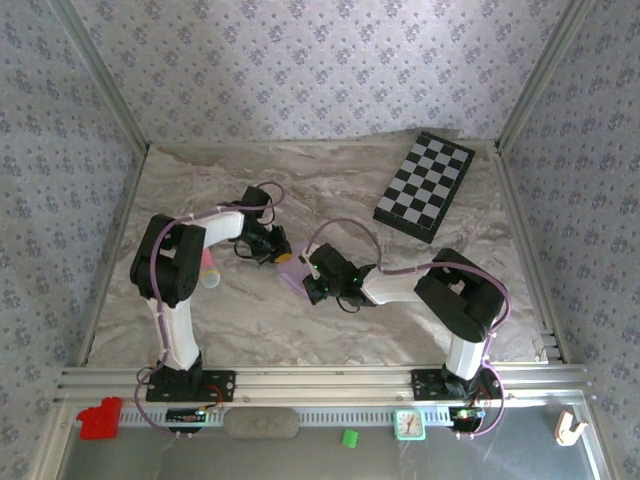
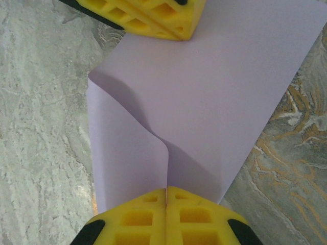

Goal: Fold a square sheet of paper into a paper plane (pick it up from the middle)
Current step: Third fold the triangle at the center of the table.

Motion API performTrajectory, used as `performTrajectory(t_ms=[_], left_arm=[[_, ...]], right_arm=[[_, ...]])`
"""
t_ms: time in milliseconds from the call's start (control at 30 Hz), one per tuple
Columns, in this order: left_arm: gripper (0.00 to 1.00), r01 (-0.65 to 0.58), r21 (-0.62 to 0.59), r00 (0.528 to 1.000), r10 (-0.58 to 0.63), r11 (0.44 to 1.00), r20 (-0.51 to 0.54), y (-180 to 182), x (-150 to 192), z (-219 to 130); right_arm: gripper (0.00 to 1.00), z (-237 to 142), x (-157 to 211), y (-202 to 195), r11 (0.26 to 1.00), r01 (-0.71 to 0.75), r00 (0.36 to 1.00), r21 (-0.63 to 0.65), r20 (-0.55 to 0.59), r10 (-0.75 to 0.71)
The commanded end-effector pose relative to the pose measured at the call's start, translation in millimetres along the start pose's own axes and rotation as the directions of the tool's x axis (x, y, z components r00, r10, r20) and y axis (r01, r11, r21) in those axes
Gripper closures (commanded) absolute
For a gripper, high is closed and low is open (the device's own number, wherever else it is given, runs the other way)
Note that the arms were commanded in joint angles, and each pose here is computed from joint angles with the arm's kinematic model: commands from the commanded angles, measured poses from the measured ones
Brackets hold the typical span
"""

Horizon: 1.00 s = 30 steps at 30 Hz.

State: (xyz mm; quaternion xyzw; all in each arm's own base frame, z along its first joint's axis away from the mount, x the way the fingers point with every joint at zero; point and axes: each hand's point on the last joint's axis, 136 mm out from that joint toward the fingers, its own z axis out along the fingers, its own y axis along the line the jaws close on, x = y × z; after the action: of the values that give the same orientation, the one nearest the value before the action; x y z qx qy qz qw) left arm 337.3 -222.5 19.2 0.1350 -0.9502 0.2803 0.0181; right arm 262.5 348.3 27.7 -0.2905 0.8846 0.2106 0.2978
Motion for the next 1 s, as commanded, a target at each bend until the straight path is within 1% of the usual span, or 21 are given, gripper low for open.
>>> performTrajectory(t_ms=[0,167,433,967], left_arm=[[0.9,0.002,-0.093,0.999,-0.005,0.996,-0.032,20.8,6.2,11.8],[0.9,-0.001,-0.11,1.0,-0.002,0.994,-0.031,23.5,6.1,13.2],[0.91,-0.001,-0.12,1.0,-0.003,0.993,-0.03,25.4,6.0,13.8],[0.91,-0.003,-0.13,0.999,-0.001,0.991,-0.036,27.4,7.9,18.5]], right_arm=[[0.99,3.3,3.4,-3.8,0.999,-0.022,0.999,0.026,-0.042,0.023],[0.99,4.0,5.3,-5.6,0.999,-0.02,0.998,0.048,-0.06,0.023],[1.0,-2.5,0.4,-8.8,0.997,-0.018,0.998,0.078,-0.053,0.022],[1.0,-5.8,-1.9,-5.9,0.997,0.001,0.999,0.078,-0.046,0.003]])
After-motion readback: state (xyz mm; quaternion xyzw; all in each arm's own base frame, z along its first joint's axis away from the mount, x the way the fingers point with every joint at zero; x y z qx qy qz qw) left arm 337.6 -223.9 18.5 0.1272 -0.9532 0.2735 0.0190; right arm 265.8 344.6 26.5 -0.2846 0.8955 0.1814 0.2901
